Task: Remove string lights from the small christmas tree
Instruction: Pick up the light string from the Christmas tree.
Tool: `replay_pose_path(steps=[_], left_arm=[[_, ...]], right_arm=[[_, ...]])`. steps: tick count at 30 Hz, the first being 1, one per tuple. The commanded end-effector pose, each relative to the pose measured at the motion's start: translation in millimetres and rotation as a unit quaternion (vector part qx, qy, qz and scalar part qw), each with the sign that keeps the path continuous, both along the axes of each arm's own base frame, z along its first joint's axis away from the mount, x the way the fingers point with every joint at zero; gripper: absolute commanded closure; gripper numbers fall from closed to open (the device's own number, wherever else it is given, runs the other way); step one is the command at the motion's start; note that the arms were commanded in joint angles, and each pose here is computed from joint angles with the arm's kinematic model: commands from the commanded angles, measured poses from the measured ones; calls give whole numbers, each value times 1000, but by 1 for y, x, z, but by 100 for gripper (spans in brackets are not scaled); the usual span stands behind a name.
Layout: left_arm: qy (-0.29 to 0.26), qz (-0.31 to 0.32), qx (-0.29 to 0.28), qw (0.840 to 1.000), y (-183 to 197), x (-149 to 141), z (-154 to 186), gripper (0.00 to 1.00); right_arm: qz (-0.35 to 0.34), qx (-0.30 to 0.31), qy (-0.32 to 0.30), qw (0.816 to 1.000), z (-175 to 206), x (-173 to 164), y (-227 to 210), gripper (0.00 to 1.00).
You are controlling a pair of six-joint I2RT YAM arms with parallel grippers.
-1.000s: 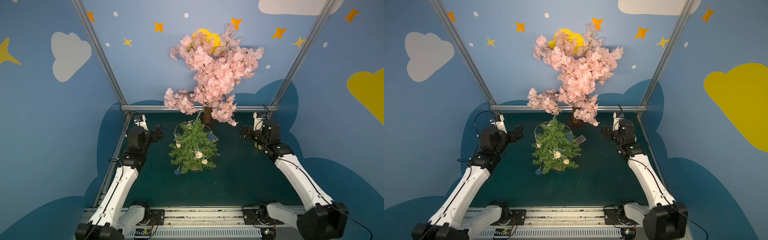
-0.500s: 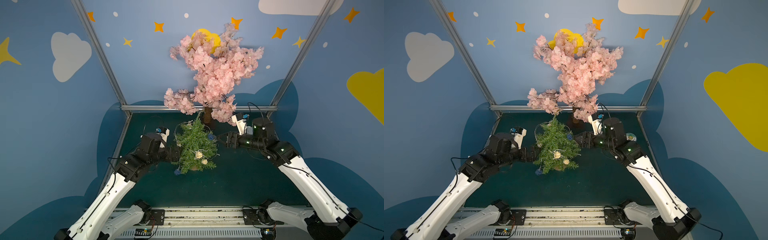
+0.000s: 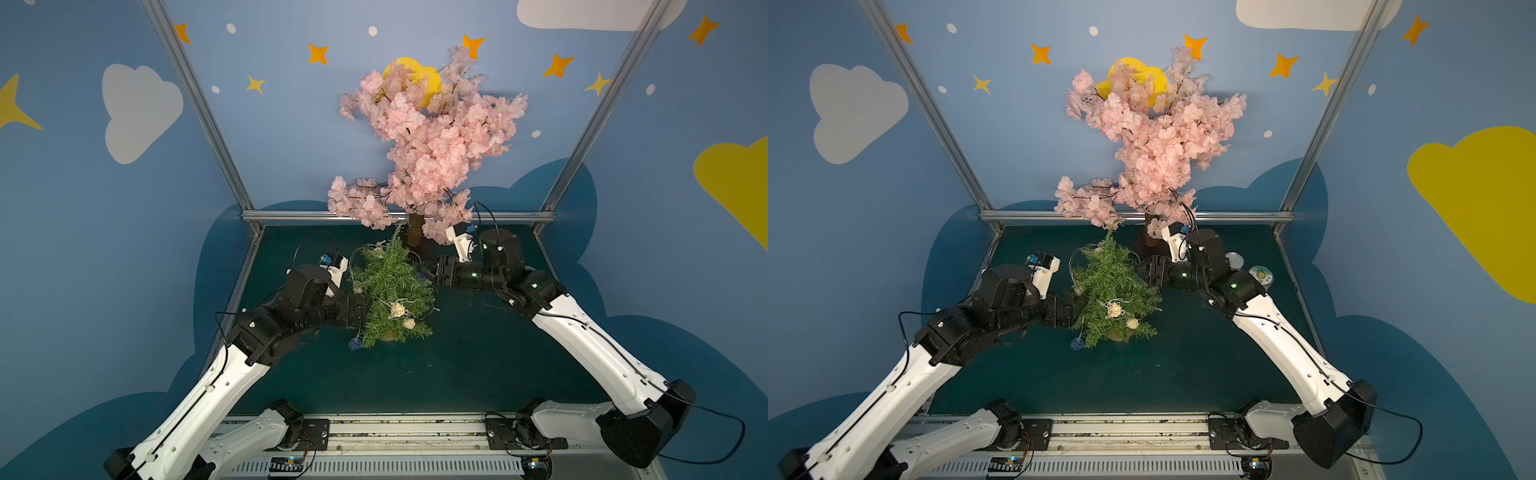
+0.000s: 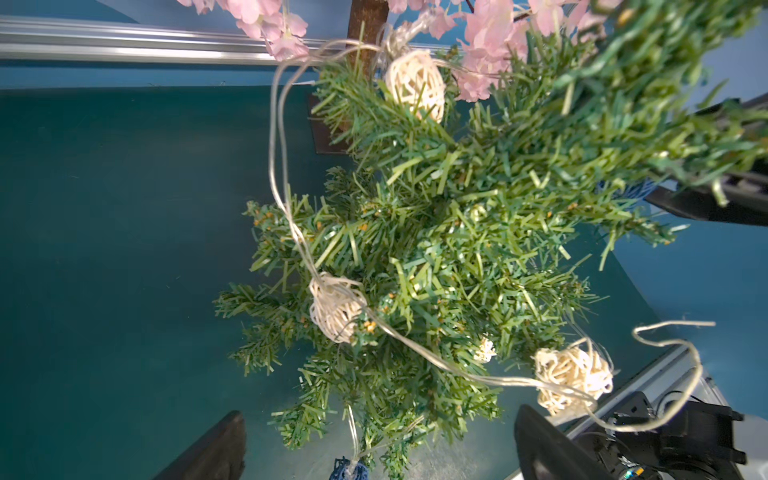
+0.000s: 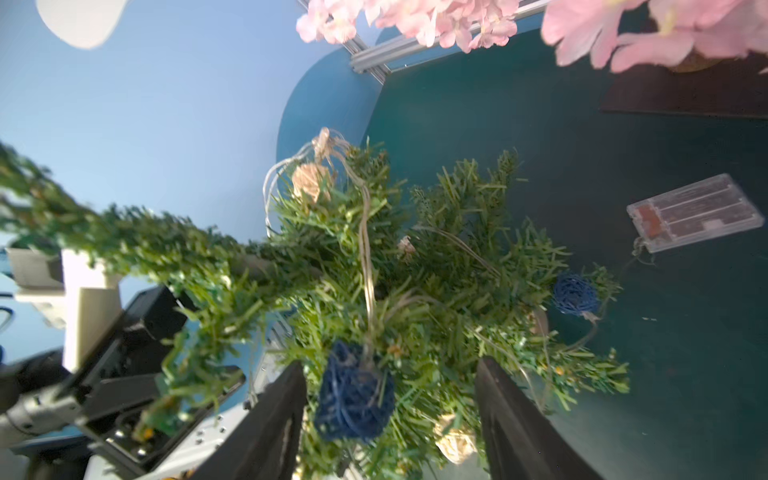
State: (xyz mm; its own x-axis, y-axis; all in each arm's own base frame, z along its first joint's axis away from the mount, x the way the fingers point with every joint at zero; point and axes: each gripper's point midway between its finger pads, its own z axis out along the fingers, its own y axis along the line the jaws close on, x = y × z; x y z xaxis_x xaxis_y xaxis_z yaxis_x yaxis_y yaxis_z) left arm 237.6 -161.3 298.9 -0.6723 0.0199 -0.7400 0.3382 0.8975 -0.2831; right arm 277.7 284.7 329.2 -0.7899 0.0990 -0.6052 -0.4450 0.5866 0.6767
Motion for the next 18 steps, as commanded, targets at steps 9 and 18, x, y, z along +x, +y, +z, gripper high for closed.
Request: replay_pose_path(steps=[9, 18], left_arm=[[-28, 6, 11, 1000, 10, -3, 10, 0], [-24, 5, 11, 1000, 9, -3, 6, 0]], right_arm=[[2, 29, -5, 1000, 16, 7, 18, 48], [-6, 17, -1, 1000, 10, 7, 18, 71]])
